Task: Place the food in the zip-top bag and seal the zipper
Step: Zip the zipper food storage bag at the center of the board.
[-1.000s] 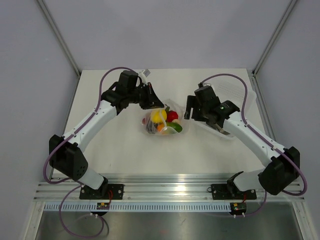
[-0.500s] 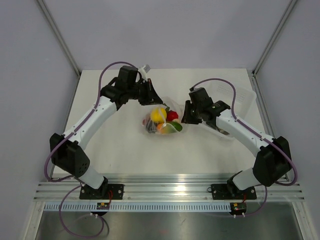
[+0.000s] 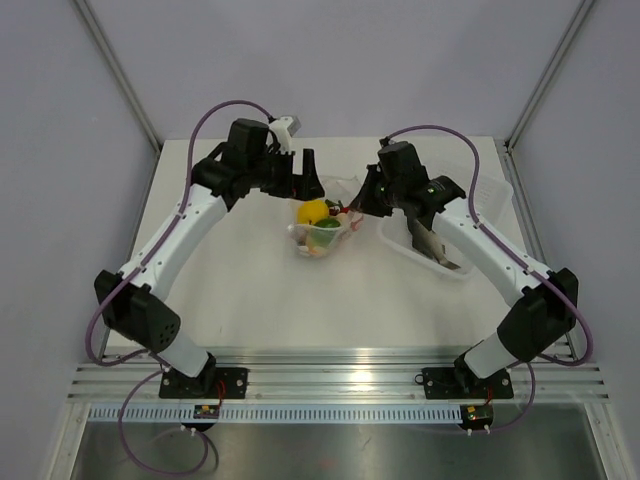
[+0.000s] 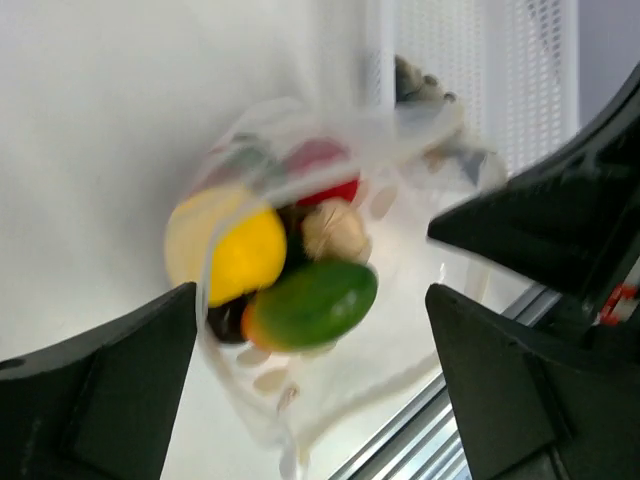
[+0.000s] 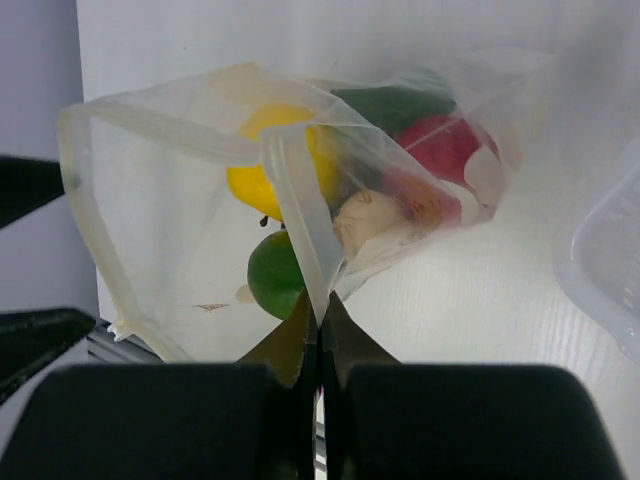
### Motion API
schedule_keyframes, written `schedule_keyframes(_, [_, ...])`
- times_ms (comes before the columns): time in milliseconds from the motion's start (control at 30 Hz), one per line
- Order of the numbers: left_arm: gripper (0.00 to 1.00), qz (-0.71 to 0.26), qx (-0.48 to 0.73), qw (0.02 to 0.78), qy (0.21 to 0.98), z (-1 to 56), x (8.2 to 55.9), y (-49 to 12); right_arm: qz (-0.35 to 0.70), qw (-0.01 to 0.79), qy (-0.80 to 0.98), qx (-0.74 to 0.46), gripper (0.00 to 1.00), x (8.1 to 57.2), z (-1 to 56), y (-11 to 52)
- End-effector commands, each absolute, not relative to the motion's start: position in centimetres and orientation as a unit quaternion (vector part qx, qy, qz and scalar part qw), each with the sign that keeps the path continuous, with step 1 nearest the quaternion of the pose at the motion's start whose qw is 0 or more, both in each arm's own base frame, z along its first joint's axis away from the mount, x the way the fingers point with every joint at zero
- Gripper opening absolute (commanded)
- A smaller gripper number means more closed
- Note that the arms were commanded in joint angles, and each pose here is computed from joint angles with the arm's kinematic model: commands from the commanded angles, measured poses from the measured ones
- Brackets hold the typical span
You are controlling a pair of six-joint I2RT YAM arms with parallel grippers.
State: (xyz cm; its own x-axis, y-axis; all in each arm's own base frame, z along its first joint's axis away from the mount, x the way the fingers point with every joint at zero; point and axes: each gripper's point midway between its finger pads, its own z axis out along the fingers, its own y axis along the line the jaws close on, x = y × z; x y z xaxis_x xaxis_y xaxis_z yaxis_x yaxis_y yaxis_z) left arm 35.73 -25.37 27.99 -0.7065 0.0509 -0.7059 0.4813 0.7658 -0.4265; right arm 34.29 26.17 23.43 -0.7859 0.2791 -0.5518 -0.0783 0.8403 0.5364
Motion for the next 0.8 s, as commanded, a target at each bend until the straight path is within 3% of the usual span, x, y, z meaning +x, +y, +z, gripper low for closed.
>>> schedule_keyframes(0, [0.98, -0.246, 0.181, 0.454, 0.837, 31.6, 34.5, -21.6, 0.301, 0.324, 0.893, 0.082, 0.00, 35.9, 24.7, 26.8])
schedule_keyframes(33, [0.97, -0.230, 0.175, 0.451, 0.845, 29.6, 33.9, -20.6, 0.307, 0.315, 0.894, 0.082, 0.00, 36.0, 24.4, 27.1])
schedule_keyframes(133, [0.92, -0.234, 0.172, 0.513, 0.808, 31.4, 32.3, -19.4, 0.322, 0.303, 0.893, 0.085, 0.00, 36.0, 24.1, 27.6])
schedule_keyframes(267, [0.87, -0.230, 0.161, 0.550, 0.786, 27.5, 30.6, -18.0, 0.327, 0.296, 0.893, 0.083, 0.00, 36.0, 23.6, 27.9])
schedule_keyframes(467, [0.81, -0.245, 0.176, 0.657, 0.691, 27.7, 29.2, -17.4, 0.333, 0.296, 0.892, 0.080, 0.00, 36.1, 23.9, 28.0])
schedule_keyframes(767, [0.82, -0.258, 0.225, 0.661, 0.668, 23.3, 28.7, -18.7, 0.342, 0.290, 0.891, 0.073, 0.00, 36.1, 23.8, 28.4])
